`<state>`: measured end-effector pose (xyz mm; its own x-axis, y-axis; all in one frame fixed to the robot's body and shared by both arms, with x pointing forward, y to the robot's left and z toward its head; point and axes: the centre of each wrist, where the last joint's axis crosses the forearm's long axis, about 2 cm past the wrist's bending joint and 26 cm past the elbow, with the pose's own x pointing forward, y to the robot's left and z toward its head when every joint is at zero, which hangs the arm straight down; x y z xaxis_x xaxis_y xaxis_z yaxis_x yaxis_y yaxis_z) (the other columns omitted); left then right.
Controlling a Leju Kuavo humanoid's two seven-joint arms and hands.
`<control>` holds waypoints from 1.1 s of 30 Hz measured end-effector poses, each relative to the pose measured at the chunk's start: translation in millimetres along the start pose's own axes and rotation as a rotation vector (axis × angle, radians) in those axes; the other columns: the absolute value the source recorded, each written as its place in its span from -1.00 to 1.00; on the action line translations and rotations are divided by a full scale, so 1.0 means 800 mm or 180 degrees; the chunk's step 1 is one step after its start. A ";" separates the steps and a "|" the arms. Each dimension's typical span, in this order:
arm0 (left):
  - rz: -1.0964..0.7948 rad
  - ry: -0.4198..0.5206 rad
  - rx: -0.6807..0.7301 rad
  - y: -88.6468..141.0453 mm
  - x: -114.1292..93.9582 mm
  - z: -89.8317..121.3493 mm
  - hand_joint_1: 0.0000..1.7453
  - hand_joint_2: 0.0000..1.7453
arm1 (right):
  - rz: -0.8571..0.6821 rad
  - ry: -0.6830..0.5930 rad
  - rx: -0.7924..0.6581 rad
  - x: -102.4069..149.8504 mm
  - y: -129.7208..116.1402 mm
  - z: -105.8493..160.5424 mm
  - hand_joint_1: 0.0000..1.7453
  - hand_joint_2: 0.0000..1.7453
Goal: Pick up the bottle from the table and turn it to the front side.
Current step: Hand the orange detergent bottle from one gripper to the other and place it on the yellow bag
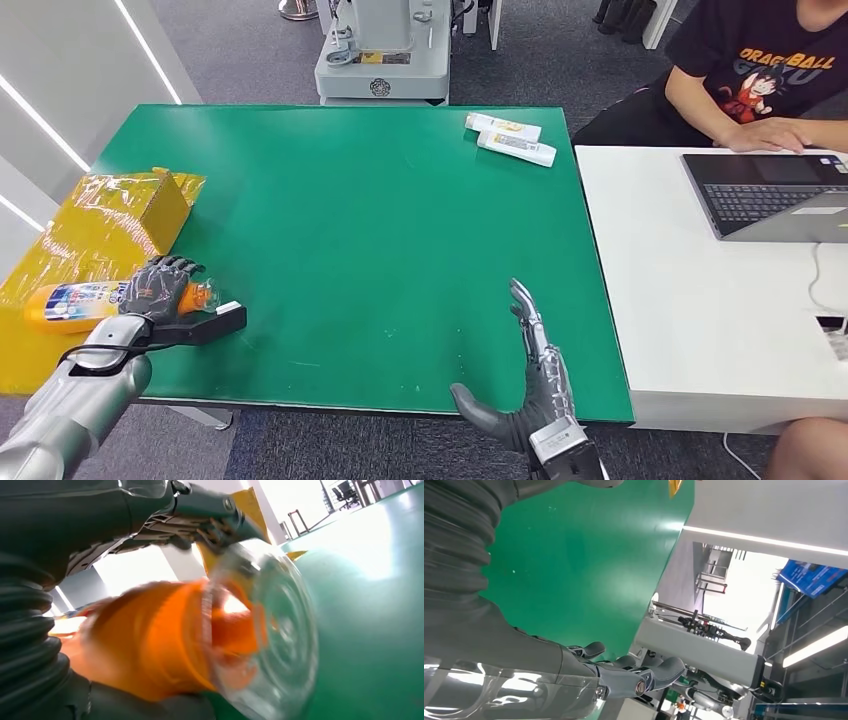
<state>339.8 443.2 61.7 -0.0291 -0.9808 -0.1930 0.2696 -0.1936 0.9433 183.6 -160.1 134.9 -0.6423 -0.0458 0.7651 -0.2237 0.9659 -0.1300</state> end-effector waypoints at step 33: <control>0.0045 -0.0118 0.0110 0.009 -0.002 -0.004 -1.00 1.00 | 0.0077 -0.0013 0.0053 0.001 -0.001 0.002 -1.00 1.00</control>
<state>344.7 443.6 68.0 -0.0612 -0.9835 -0.1701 0.2369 -0.1799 0.9547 182.3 -161.0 134.4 -0.6508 -0.0236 0.7589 -0.2203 0.9624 -0.1590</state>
